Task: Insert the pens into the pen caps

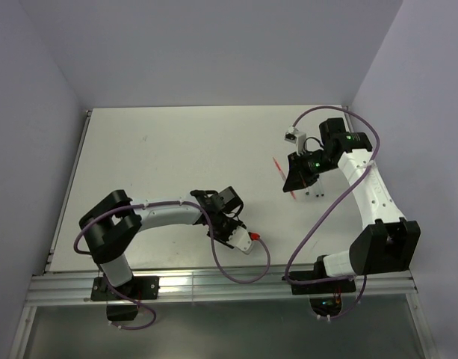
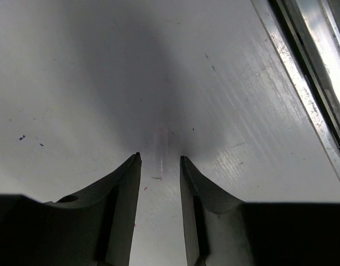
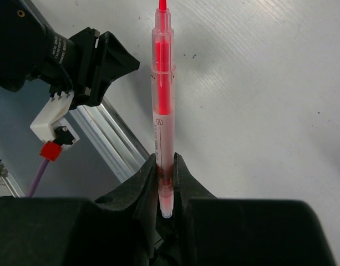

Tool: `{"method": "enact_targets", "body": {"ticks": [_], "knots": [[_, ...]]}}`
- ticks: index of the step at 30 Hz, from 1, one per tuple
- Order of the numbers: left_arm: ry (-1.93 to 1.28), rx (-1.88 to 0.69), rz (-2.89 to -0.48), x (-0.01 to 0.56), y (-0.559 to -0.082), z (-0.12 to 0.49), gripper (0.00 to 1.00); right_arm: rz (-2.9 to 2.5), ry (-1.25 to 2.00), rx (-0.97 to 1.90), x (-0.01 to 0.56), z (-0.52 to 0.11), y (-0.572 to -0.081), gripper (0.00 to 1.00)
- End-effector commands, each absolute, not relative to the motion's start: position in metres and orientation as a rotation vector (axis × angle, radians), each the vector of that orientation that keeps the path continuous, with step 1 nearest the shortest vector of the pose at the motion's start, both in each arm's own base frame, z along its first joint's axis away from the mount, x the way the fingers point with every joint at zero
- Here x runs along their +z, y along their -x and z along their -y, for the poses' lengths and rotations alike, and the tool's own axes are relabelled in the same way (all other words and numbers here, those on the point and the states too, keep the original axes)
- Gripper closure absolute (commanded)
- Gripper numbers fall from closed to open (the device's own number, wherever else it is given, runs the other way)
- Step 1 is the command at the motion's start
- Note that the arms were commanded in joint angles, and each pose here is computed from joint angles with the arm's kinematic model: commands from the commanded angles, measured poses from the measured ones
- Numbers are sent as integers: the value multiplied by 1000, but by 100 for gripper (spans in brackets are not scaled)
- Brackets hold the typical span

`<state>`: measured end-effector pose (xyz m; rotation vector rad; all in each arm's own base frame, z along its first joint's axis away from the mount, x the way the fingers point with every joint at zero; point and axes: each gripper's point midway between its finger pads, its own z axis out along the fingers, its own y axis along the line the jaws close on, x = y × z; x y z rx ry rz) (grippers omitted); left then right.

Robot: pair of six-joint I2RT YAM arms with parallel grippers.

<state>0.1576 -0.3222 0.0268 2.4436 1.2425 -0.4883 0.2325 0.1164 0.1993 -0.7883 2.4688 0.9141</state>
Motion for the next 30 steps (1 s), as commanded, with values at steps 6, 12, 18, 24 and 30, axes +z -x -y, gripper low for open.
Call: {"method": "enact_targets", "body": {"ticks": [6,12,18,24,30], "knots": [[-2528,-500,-1232,6,-155,321,69,-2457,796,937,197,-114,-230,100],[-2588,-528,-1257,9,-144,306,100,-2458,777,998,198,-119,-229,100],[-2491,-308,-1227,80,-157,279,100,-2364,823,1252,197,-147,-219,100],[-2281,253,-924,177,-230,250,100,-2245,1033,1403,205,-199,-208,100],[-1941,588,-732,280,-286,220,100,-2190,1220,1381,213,-239,-188,100]]}}
